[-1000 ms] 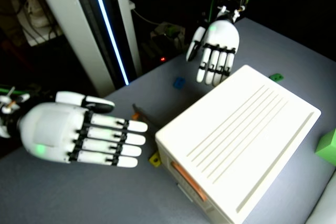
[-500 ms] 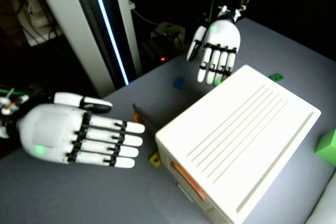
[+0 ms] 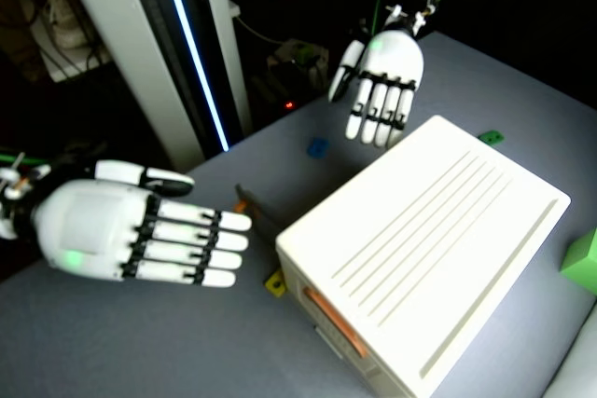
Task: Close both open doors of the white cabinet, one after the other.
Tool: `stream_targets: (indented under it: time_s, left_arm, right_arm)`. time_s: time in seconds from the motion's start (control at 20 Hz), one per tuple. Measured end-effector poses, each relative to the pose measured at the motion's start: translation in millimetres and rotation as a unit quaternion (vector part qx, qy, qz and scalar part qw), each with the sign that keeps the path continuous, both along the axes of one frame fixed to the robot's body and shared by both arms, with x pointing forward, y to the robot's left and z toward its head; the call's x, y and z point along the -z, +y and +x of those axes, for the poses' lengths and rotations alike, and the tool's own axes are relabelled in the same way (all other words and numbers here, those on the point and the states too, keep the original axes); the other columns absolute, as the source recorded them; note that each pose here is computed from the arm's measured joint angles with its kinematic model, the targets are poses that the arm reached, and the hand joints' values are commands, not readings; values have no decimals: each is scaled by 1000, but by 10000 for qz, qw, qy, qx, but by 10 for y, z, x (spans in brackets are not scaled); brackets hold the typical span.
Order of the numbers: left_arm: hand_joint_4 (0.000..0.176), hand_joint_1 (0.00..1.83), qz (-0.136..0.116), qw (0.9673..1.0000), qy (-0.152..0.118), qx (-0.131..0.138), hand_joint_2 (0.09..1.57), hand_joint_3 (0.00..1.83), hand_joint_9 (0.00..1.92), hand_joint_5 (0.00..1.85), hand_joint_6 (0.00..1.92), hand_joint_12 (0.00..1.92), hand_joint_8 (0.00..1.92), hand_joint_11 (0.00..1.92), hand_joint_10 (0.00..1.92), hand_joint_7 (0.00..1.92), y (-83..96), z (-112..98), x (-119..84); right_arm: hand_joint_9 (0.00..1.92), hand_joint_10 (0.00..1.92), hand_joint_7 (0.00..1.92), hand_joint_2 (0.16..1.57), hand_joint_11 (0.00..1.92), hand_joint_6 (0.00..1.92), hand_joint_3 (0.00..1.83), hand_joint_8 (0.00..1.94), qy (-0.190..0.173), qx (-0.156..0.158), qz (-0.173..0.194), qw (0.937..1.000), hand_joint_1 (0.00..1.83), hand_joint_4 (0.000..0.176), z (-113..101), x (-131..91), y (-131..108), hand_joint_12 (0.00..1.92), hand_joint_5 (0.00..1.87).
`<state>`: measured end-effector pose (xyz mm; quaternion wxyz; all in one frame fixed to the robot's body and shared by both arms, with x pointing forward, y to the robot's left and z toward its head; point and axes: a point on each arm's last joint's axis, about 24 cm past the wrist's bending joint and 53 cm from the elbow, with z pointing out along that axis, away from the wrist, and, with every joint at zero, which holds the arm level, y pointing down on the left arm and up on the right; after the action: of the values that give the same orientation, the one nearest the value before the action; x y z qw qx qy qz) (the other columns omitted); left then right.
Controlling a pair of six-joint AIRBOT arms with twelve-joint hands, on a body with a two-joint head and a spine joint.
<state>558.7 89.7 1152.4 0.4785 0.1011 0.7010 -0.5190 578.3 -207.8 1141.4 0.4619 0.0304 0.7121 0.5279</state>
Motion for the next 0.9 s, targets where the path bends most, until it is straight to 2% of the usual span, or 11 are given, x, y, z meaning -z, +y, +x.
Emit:
stream_targets:
  time_s: [0.05, 0.1, 0.25, 0.35, 0.4, 0.65, 0.7, 0.8, 0.85, 0.9]
  left_arm:
    - [0, 0, 35, 10000, 55, -51, 1469, 2, 33, 57, 0, 557, 0, 0, 2, 0, 35, -10, 26]
    - [0, 0, 43, 10000, 60, -67, 1480, 4, 20, 67, 3, 432, 0, 0, 3, 0, 48, -18, 26]
    - [0, 0, 40, 9997, 48, -250, 1498, 5, 1, 66, 2, 219, 0, 0, 0, 0, 174, -39, -5]
    - [0, 0, 31, 9989, 34, -463, 1486, 0, 0, 4, 0, 97, 0, 0, 0, 0, 289, 2, -28]
    - [0, 0, -18, 9982, 61, -598, 1490, 1, 0, 0, 0, 89, 0, 0, 0, 0, 354, 15, -40]
    - [0, 0, -146, 9955, -26, -940, 1489, 1, 0, 0, 0, 76, 0, 9, 0, 0, 543, -3, -83]
    - [0, 0, -156, 9941, -71, -1074, 1504, 0, 25, 0, 0, 293, 0, 0, 6, 0, 619, 24, -101]
    - [0, 0, -260, 9915, -73, -1276, 1512, 0, 44, 18, 4, 360, 4, 0, 8, 19, 707, 47, -131]
    - [0, 0, -285, 9904, -136, -1348, 1514, 1, 48, 24, 6, 372, 5, 0, 9, 22, 750, 50, -147]
    - [0, 0, -324, 9894, -119, -1412, 1495, 0, 12, 4, 1, 225, 0, 0, 6, 0, 775, 37, -146]
  right_arm:
    - [0, 0, 2, 1418, 4, 2, 2, 0, 30, -43, -19, 10000, 165, 0, -24, 20, 24, 0, 24]
    - [0, 0, 0, 1421, 0, 2, 2, 0, 45, -71, -29, 10000, 145, 6, -38, 29, 38, 0, 14]
    - [0, 0, 7, 1426, 0, 1, 2, 1, 63, -153, -70, 9998, 102, 0, -73, 49, 70, 0, 19]
    - [0, 0, 0, 1423, 7, 4, 0, 0, 82, -174, -66, 9998, 115, 0, -87, 57, 84, 2, 32]
    - [0, 0, 0, 1428, 9, 3, 1, 0, 101, -194, -51, 9997, 118, 0, -100, 60, 98, 3, 31]
    - [0, 0, 1, 1438, 5, 1, 4, 0, 108, -272, -73, 9995, 95, 0, -125, 69, 127, 1, 29]
    - [0, 0, 0, 1451, 0, 1, 5, 0, 91, -298, -42, 9995, 48, 0, -125, 58, 154, 0, 6]
    - [0, 0, 0, 1454, 0, 0, 5, 0, 65, -355, -13, 9993, 44, 0, -135, 48, 195, 0, 0]
    - [0, 0, 0, 1455, 0, 0, 5, 0, 43, -411, -7, 9991, 44, 10, -146, 41, 226, 0, 0]
    - [0, 0, 0, 1461, 0, 0, 6, 0, 24, -453, 1, 9990, 43, 0, -154, 33, 250, 0, 0]
